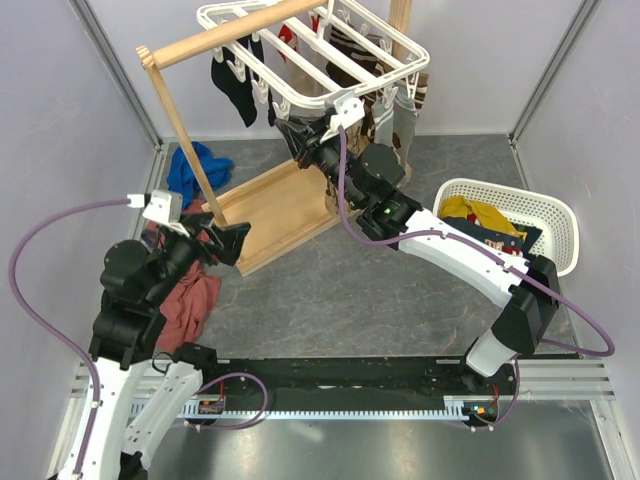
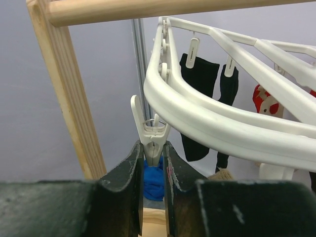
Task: Clip the socks to the hanger
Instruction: Open the clamp at the hanger.
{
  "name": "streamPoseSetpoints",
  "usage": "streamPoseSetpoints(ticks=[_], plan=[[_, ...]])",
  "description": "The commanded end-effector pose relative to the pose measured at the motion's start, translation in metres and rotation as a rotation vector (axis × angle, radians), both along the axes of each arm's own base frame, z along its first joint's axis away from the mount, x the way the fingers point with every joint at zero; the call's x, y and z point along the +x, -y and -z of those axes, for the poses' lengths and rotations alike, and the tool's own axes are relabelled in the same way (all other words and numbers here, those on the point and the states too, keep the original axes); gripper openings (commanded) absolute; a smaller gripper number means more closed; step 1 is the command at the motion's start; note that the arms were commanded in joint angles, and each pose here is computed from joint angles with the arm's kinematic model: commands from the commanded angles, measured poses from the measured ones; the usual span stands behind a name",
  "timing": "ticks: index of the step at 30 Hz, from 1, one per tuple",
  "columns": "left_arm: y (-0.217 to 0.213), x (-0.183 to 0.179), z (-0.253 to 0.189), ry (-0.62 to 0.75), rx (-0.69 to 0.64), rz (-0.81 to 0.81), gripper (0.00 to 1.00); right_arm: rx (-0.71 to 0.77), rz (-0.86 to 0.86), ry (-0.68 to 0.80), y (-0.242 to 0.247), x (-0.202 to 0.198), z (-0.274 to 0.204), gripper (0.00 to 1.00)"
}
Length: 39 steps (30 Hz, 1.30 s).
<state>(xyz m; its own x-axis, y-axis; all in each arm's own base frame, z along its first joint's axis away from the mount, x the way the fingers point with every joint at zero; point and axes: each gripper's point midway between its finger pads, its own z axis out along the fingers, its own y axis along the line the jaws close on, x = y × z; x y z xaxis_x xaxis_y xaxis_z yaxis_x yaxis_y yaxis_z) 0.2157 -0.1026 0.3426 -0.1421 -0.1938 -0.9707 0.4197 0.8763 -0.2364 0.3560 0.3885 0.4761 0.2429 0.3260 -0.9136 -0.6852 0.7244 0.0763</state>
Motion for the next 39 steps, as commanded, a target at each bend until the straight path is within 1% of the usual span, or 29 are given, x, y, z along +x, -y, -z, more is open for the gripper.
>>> streamPoseSetpoints(ticks=[1, 3, 7, 8, 10, 12, 13, 15, 16, 18, 19, 21, 27, 30, 34, 39], plan=[[0.012, 0.004, -0.068, 0.119, -0.044, 0.059, 0.98, 0.036, -0.052, 0.032, 0.005, -0.015, -0.019, 0.13], [0.016, 0.012, -0.089, 0.121, -0.07, 0.064, 0.98, 0.026, -0.055, 0.028, 0.007, -0.017, -0.016, 0.11], [0.036, 0.028, -0.113, 0.124, -0.081, 0.157, 0.97, 0.023, -0.108, 0.029, 0.009, -0.025, -0.02, 0.07], [0.039, 0.028, -0.127, 0.161, -0.091, 0.173, 0.96, 0.04, -0.117, 0.008, 0.013, -0.021, -0.018, 0.06], [0.052, 0.037, -0.13, 0.165, -0.095, 0.235, 0.96, 0.063, -0.147, -0.011, 0.018, -0.021, -0.019, 0.04], [0.063, 0.036, -0.147, 0.225, -0.1, 0.309, 0.95, 0.106, -0.186, -0.061, 0.025, -0.014, -0.018, 0.03], [0.069, 0.045, -0.145, 0.211, -0.1, 0.335, 0.95, 0.12, -0.206, -0.072, 0.027, -0.014, -0.019, 0.03], [0.08, 0.042, -0.161, 0.255, -0.106, 0.416, 0.95, 0.153, -0.263, -0.094, 0.032, -0.013, -0.022, 0.03], [0.085, 0.053, -0.159, 0.227, -0.122, 0.425, 0.94, 0.157, -0.274, -0.104, 0.033, -0.012, -0.022, 0.02], [0.088, 0.059, -0.171, 0.241, -0.141, 0.43, 0.94, 0.171, -0.305, -0.121, 0.036, -0.012, -0.022, 0.02], [0.09, 0.068, -0.17, 0.22, -0.154, 0.431, 0.94, 0.171, -0.314, -0.124, 0.035, -0.012, -0.022, 0.02], [0.091, 0.072, -0.184, 0.246, -0.168, 0.432, 0.94, 0.16, -0.335, -0.134, 0.032, -0.012, -0.019, 0.03], [0.087, 0.095, -0.204, 0.245, -0.232, 0.356, 0.9, 0.143, -0.33, -0.14, 0.029, -0.009, -0.011, 0.02], [0.089, 0.101, -0.205, 0.224, -0.257, 0.344, 0.88, 0.124, -0.297, -0.134, 0.029, -0.006, -0.008, 0.03], [0.091, 0.11, -0.196, 0.197, -0.246, 0.303, 0.88, 0.08, -0.244, -0.131, 0.028, -0.003, 0.0, 0.02], [0.091, 0.116, -0.192, 0.181, -0.22, 0.235, 0.84, 0.006, -0.118, -0.101, 0.025, -0.001, 0.009, 0.02]])
